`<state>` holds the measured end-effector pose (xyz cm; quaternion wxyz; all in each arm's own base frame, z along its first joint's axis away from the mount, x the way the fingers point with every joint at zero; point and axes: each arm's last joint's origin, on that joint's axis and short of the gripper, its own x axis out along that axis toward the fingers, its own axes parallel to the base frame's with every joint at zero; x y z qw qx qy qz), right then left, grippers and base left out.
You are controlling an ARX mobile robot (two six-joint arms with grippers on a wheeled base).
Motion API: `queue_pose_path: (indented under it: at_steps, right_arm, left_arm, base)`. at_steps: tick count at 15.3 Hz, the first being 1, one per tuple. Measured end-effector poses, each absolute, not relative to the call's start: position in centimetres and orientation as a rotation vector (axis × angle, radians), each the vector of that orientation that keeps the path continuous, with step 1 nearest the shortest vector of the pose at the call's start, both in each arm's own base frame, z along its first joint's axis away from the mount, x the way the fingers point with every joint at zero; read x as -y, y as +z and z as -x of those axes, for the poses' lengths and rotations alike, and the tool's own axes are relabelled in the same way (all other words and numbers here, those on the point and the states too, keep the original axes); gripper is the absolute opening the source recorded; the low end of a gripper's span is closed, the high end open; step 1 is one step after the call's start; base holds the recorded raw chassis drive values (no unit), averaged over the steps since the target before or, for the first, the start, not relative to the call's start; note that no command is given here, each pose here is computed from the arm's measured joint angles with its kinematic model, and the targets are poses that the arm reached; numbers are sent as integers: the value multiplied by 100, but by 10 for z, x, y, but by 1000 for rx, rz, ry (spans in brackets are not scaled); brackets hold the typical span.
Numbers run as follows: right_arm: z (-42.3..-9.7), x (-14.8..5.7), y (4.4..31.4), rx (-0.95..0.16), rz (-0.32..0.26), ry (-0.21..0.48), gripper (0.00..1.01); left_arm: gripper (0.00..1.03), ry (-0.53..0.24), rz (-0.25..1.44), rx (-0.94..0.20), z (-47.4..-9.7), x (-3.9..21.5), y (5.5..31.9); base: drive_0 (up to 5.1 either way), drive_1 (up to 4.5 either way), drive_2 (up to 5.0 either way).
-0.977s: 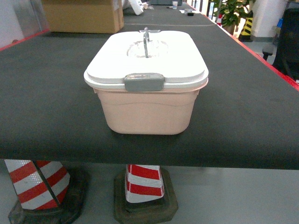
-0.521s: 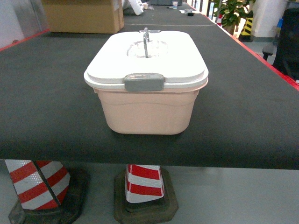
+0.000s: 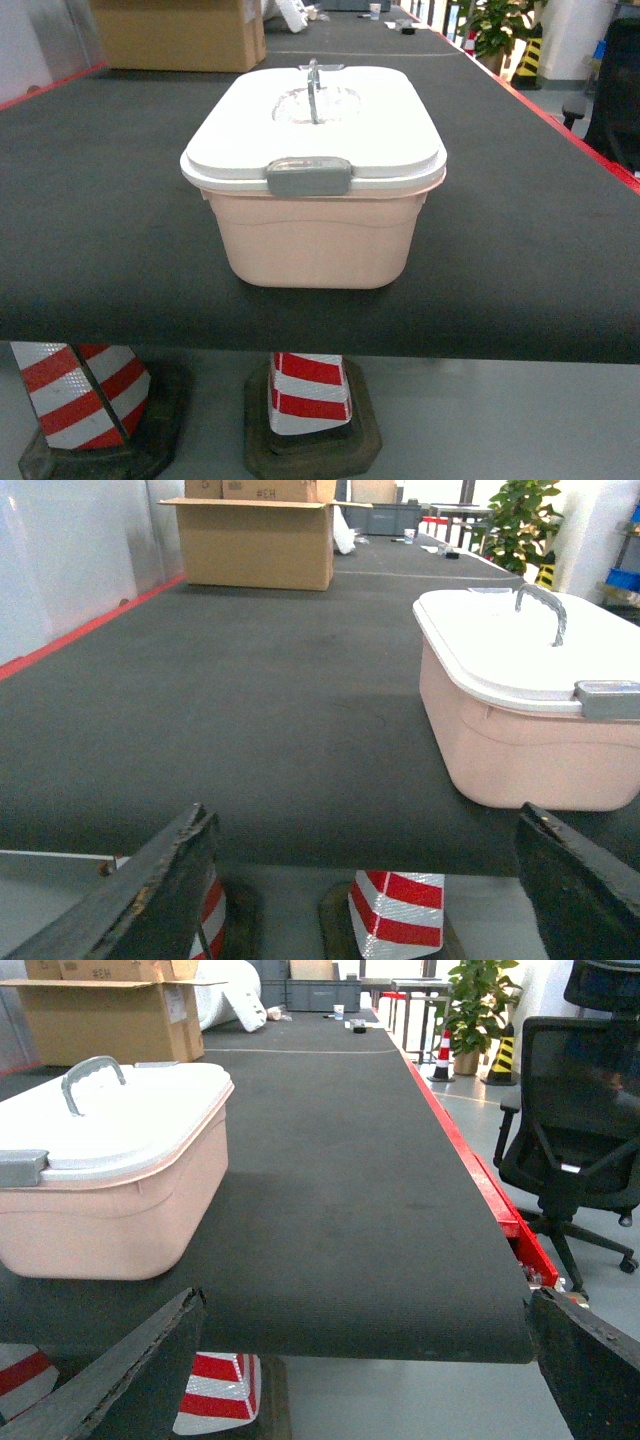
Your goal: Pick capacitor and pack into box
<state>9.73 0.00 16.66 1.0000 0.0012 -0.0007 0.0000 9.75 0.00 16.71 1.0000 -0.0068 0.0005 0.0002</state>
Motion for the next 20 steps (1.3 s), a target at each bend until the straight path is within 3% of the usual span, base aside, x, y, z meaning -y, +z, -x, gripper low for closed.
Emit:
queue_pose_path:
  at_steps: [1,20]
  right_arm:
    - [-97,0,167,2,-2,0,98]
    - [-97,0,167,1,-3,0,98]
  left_arm:
    - [100,1,13,-1,-98,0,167]
    - [98,0,11,-1,-98,0,167]
  base:
    - [0,0,0]
    - [0,0,0]
